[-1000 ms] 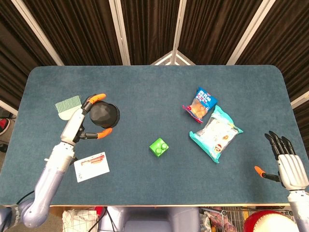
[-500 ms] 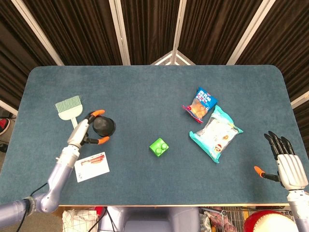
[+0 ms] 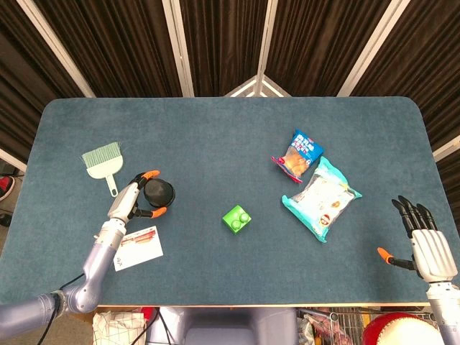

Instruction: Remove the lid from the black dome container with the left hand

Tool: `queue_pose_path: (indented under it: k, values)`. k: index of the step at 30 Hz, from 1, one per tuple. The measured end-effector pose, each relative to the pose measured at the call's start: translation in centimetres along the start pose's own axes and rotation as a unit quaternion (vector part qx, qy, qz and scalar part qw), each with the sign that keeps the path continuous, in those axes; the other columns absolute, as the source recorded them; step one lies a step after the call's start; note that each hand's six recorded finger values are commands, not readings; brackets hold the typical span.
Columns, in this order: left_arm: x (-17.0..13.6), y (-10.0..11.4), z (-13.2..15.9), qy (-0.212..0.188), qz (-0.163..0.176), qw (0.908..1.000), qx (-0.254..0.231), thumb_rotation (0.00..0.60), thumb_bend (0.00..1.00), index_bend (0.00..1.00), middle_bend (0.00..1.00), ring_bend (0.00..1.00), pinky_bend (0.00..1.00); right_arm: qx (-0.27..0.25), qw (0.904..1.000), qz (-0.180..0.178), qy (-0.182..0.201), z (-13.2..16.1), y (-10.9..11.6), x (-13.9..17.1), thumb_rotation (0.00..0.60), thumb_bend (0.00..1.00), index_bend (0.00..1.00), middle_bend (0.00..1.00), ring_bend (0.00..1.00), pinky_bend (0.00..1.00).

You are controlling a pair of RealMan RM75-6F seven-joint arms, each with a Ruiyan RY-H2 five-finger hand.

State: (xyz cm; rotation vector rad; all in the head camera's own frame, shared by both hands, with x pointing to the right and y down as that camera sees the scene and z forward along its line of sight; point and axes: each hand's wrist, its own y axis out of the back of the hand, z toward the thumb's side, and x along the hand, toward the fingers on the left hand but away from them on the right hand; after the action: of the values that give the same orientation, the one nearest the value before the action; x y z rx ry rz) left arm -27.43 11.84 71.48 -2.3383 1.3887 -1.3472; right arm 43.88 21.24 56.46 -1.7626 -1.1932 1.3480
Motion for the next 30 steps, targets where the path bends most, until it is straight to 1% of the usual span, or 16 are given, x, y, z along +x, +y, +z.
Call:
queue_pose_path:
  k: [6,14,20,25,30]
  values:
    - [0.6,-1.1,-0.6,0.002,-0.005,1.0000,0.003,0.600,0.53,0.17,0.35,0.00,0.00,0.002,1.0000,0.003,0.000,0.0,-0.2,-0.1,0.600,0.21,0.00,0.01,0.11,0.01]
    - [1.0,-1.6,-1.2,0.006,-0.004,0.9998,0.016,0.600,0.53,0.16,0.29,0.00,0.00,-0.002,1.0000,0.008,0.002,0.1,-0.5,-0.2,0.600,0.21,0.00,0.01,0.11,0.01]
    - [1.2,-1.7,-1.6,0.009,0.002,0.9992,0.038,0.600,0.53,0.16,0.27,0.00,0.00,-0.005,0.9999,0.010,0.002,0.0,-0.5,-0.3,0.600,0.21,0.00,0.01,0.11,0.01]
    - [1.2,-1.8,-2.0,0.012,0.009,0.9974,0.071,0.600,0.53,0.16,0.26,0.00,0.00,-0.012,0.9998,0.014,0.005,0.2,-0.7,-0.2,0.600,0.21,0.00,0.01,0.11,0.01]
    - [1.2,-2.0,-2.4,0.016,0.016,0.9963,0.083,0.600,0.53,0.16,0.23,0.00,0.00,-0.013,0.9998,0.015,0.005,0.2,-0.7,-0.2,0.600,0.21,0.00,0.01,0.11,0.01]
